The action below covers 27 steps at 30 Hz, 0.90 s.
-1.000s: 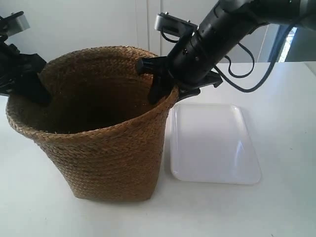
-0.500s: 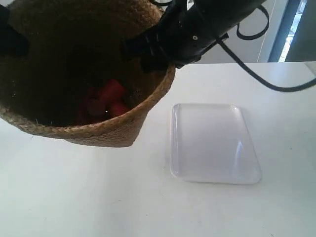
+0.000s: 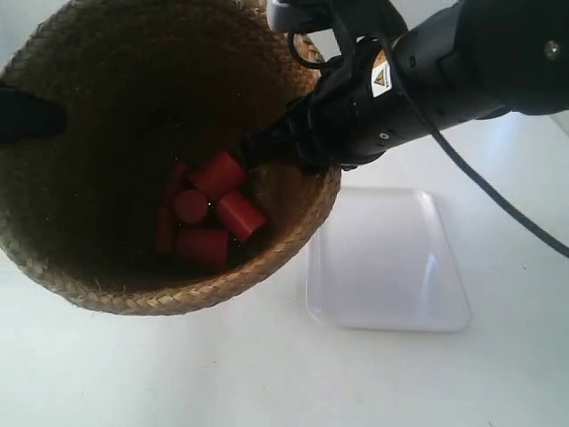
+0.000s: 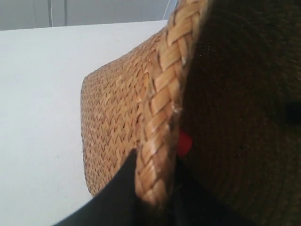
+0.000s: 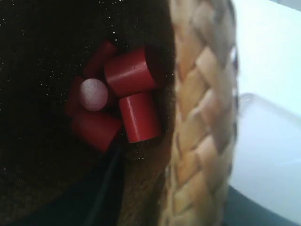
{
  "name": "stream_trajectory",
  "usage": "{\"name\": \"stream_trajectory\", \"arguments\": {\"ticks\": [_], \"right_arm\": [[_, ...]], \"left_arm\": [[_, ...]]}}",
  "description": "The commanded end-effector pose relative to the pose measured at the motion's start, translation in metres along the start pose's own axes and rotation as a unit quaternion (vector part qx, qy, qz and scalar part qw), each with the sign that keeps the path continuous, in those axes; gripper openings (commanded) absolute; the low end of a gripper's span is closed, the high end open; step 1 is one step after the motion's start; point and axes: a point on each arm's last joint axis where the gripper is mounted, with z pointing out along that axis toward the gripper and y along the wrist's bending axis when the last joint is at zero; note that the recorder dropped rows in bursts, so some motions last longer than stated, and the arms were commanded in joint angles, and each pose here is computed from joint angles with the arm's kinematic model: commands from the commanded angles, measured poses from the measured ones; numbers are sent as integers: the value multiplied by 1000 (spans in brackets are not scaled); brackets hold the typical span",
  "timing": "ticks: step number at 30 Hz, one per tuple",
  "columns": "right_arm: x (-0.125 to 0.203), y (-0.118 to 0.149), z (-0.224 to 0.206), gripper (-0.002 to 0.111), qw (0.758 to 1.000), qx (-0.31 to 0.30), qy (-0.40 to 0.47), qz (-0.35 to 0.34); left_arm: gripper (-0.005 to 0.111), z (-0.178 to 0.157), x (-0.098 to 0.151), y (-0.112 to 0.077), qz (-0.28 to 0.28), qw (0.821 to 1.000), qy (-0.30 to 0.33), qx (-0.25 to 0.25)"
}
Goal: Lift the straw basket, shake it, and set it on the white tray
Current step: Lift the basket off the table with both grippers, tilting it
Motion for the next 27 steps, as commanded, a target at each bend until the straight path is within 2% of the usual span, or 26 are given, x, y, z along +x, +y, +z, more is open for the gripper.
{"name": "stream_trajectory", "arguments": {"ticks": [1,4,7,11,20,27], "right_arm": [[-3,2,-1,0,999,-12,-16,28],[-1,1,2,0,1000,-7,-8,22],[2,-1,2,0,1000,4,4,9],[11,-3,2,0,999,11,36,8],[16,-3,5,0,1000,3,8,8],[14,-2,7,0,1000,-2,-5,10]], "left_arm": [[0,-4,-9,-5,-14,999,-45,11],[0,4,-5,-7,-20,999,-19,32],[0,12,-2,-12,-2,999,-5,46],[0,11,0,-13,11,999,4,45],[0,8,1,-11,44,999,10,26],[0,8,-1,-9,45,999,-3,13]]}}
